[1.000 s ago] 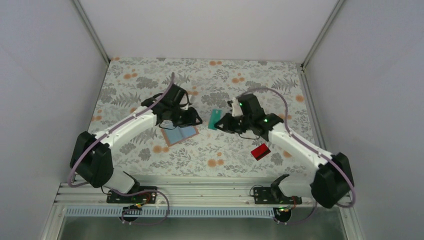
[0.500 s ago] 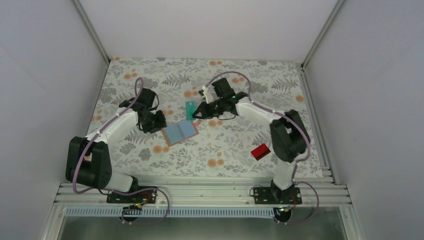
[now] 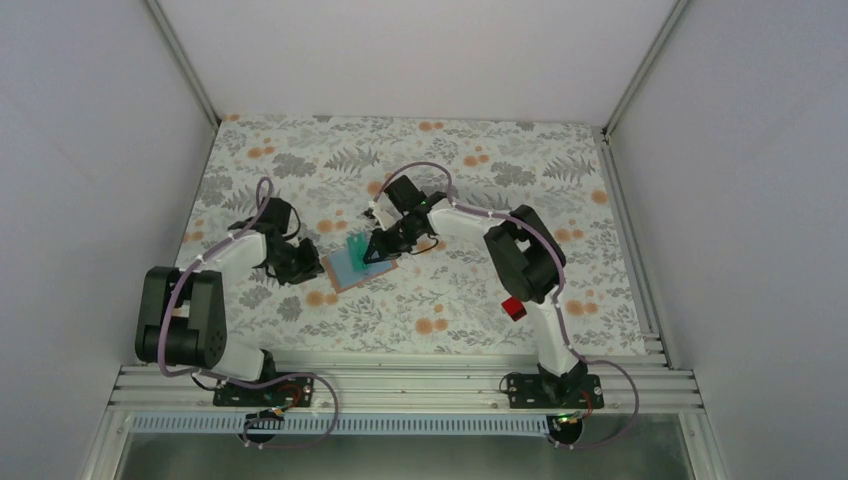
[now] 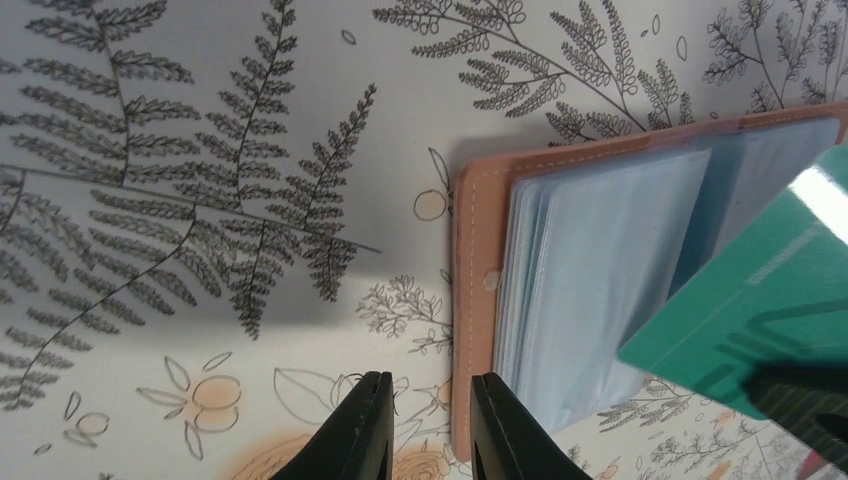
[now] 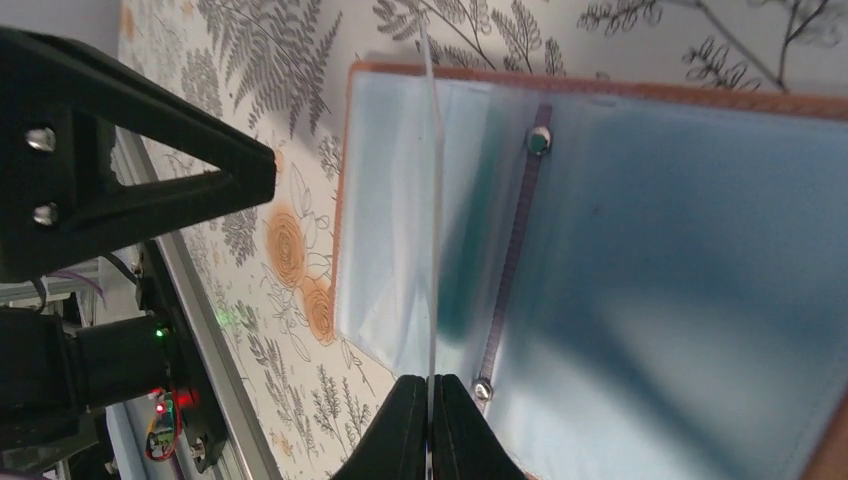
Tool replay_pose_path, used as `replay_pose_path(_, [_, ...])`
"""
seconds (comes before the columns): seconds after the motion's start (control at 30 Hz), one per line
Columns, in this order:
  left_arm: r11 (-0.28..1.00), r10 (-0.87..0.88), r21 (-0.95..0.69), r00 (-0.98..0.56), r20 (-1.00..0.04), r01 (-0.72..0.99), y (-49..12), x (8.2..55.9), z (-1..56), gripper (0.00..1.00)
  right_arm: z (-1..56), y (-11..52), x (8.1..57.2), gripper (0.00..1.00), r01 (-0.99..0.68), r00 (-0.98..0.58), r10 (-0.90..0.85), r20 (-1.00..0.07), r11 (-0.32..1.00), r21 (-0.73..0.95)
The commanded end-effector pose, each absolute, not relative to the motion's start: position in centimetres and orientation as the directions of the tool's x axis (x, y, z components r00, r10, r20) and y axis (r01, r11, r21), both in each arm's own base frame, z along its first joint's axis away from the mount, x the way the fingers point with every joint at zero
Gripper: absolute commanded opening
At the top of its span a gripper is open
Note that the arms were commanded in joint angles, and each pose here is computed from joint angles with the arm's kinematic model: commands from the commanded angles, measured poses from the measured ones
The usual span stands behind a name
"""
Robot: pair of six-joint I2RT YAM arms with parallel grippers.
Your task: Put the credit cards into the card holder
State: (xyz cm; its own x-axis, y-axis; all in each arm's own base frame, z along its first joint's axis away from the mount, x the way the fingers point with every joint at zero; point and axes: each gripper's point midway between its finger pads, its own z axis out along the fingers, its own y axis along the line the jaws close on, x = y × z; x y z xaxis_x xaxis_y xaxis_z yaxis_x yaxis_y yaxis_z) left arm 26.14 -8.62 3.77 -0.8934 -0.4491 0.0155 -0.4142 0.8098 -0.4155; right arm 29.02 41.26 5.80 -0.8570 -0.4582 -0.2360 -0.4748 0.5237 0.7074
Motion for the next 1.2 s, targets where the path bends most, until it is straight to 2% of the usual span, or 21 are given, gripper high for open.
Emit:
replay_pose_path(0.0, [0.803,-0.398,-0.482,-0.917,0.006,-0.351,-9.3,26.9,3.5,0.21,5.3,41.6,28.5,0.04,-0.469,-0.855,-0.472,-0.215,0.528,0.708])
replay_pose_path(0.27, [0.801,-0.352,-0.511,-0.936,0.019,-0.312,-9.9,27.0,2.7,0.2,4.5,41.7,28.5,0.04,-0.437,-0.87,-0.459,-0.18,0.55,0.711])
replay_pose_path(0.57, [0.807,-0.336,-0.504,-0.941,0.039,-0.309,-10.0,26.6,1.6,0.2,5.1,42.1,29.2,0.04,-0.419,-0.885,-0.425,-0.189,0.554,0.72])
replay_pose_path(0.8, [0.807,-0.335,-0.499,-0.941,0.053,-0.316,-10.0,26.5,0.7,0.13,3.2,42.1,27.0,0.04,-0.384,-0.878,-0.467,-0.109,0.549,0.742])
replay_pose_path(1.17, [0.805,-0.34,-0.497,-0.939,0.06,-0.323,-10.0,26.4,0.3,0.12,2.3,42.4,24.4,0.04,-0.316,-0.855,-0.518,-0.017,0.495,0.81])
